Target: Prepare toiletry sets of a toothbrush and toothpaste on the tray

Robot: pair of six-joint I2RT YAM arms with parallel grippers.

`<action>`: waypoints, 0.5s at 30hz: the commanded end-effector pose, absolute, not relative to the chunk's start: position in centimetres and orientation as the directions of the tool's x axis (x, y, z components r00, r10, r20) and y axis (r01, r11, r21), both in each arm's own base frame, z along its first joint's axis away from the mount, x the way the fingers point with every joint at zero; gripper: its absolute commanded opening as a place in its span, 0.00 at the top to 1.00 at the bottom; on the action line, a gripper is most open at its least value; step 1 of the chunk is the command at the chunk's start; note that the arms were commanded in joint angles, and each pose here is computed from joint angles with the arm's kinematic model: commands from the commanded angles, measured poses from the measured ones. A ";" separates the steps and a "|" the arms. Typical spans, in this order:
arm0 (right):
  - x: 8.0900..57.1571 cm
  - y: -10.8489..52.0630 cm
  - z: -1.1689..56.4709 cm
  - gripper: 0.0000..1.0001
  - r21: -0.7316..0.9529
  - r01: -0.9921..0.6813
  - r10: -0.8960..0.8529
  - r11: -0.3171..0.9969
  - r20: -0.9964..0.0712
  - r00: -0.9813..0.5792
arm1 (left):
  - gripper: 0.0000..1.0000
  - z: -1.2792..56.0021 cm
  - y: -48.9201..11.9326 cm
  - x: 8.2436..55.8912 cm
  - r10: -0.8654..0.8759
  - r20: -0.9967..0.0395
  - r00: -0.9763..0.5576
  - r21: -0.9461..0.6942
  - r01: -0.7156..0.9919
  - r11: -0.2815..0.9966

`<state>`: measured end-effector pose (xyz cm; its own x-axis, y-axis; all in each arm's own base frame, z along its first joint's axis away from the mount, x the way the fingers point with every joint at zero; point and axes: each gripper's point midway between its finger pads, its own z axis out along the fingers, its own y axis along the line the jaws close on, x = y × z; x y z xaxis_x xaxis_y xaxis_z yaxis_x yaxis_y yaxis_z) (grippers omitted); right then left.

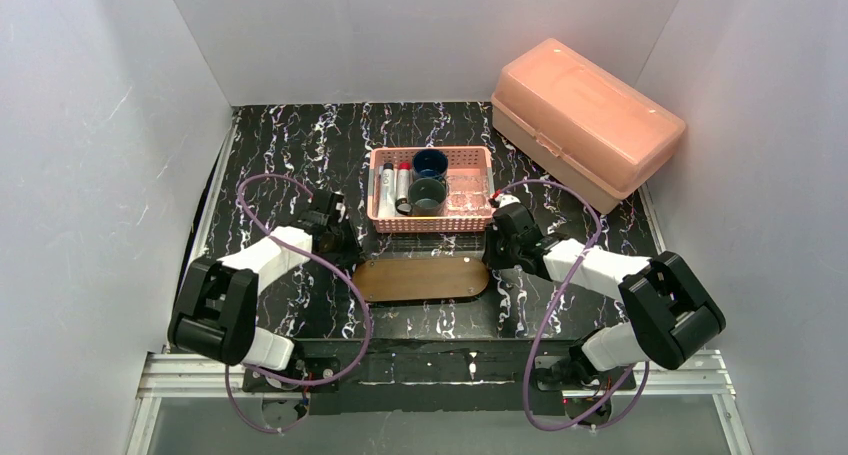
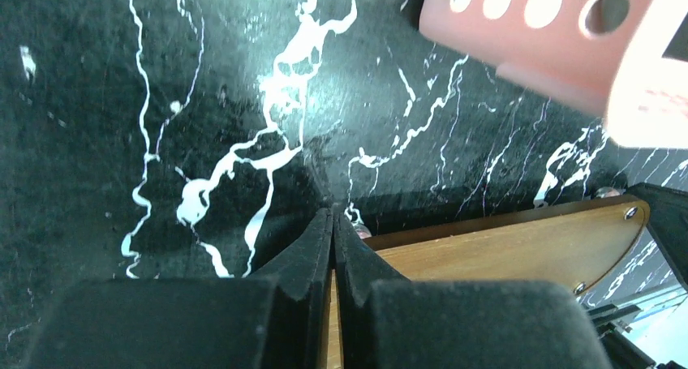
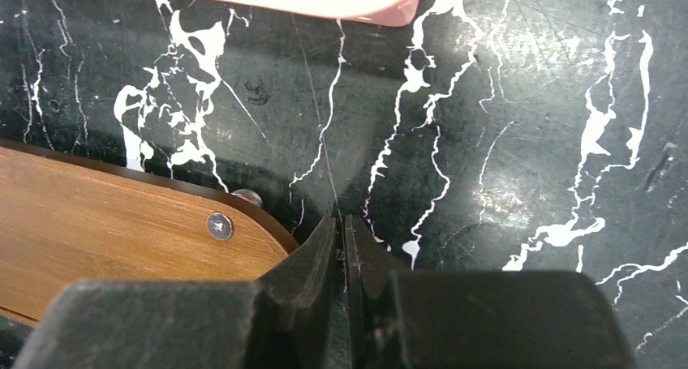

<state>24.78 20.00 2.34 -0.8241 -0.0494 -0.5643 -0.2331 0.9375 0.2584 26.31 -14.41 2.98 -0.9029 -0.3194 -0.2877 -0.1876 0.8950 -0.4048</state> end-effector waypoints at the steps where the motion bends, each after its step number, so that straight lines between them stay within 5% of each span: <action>1: 23.6 20.3 1.9 0.83 0.297 -0.253 -0.053 0.921 -0.547 -0.836 | 1.00 3.7 -14.4 24.8 -0.318 -0.293 -0.902 -0.424 -0.176 0.888; 15: 21.2 19.4 2.9 0.83 0.325 -0.246 -0.032 0.913 -0.545 -0.838 | 1.00 3.4 -14.8 22.7 -0.293 -0.283 -0.913 -0.432 -0.151 0.889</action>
